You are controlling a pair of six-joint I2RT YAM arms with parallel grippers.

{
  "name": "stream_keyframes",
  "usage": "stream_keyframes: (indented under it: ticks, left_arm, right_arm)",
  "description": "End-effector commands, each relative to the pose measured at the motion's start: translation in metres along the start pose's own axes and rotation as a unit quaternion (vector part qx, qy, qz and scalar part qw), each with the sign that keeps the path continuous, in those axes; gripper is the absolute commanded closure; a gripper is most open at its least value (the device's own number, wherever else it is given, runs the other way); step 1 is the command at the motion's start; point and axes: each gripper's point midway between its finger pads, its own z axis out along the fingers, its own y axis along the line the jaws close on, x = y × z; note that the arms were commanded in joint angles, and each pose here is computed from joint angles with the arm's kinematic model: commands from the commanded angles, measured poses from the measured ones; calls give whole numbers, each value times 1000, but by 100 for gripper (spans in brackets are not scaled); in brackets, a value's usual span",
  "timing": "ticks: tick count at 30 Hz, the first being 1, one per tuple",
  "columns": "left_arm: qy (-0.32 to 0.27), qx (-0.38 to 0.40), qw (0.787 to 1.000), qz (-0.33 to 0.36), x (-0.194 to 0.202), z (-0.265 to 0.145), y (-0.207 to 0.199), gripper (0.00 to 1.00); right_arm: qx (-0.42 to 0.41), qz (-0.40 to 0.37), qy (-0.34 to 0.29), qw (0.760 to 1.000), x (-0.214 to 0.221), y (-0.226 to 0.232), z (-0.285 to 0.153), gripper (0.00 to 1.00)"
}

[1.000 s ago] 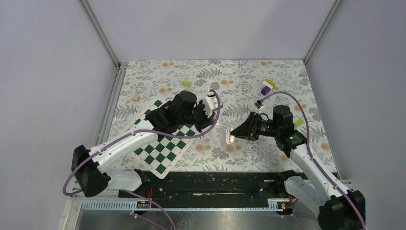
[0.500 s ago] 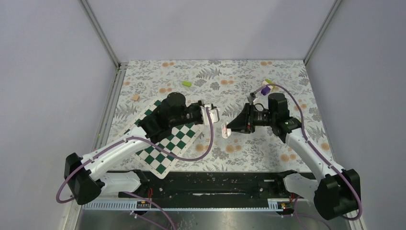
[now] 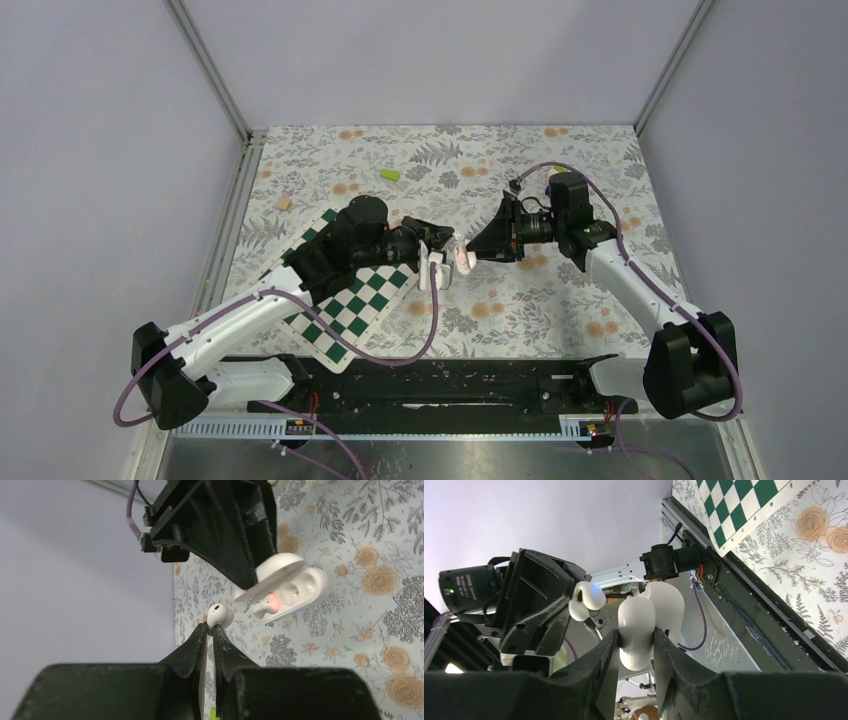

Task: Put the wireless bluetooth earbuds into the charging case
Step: Insert the right earbud into the right side groove of the charging case.

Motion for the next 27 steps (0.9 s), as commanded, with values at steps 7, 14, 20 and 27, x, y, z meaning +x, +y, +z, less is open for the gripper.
stream_keyframes:
  ticks: [7, 14, 20, 27]
  left_arm:
    - [-24, 11, 995, 99, -32, -17, 10, 100]
    - [-3, 27, 990, 139, -35, -14, 1, 100]
    - [30, 33, 984, 172, -29, -7, -2, 100]
    - [42, 35, 981, 187, -27, -5, -4, 100]
  right_arm:
    - [-23, 28, 22, 999, -3, 22, -3, 100]
    - [-7, 41, 26, 999, -7, 22, -2, 100]
    - [-7, 45, 27, 999, -7, 21, -2, 100]
    - [-8, 46, 29, 998, -6, 21, -2, 100]
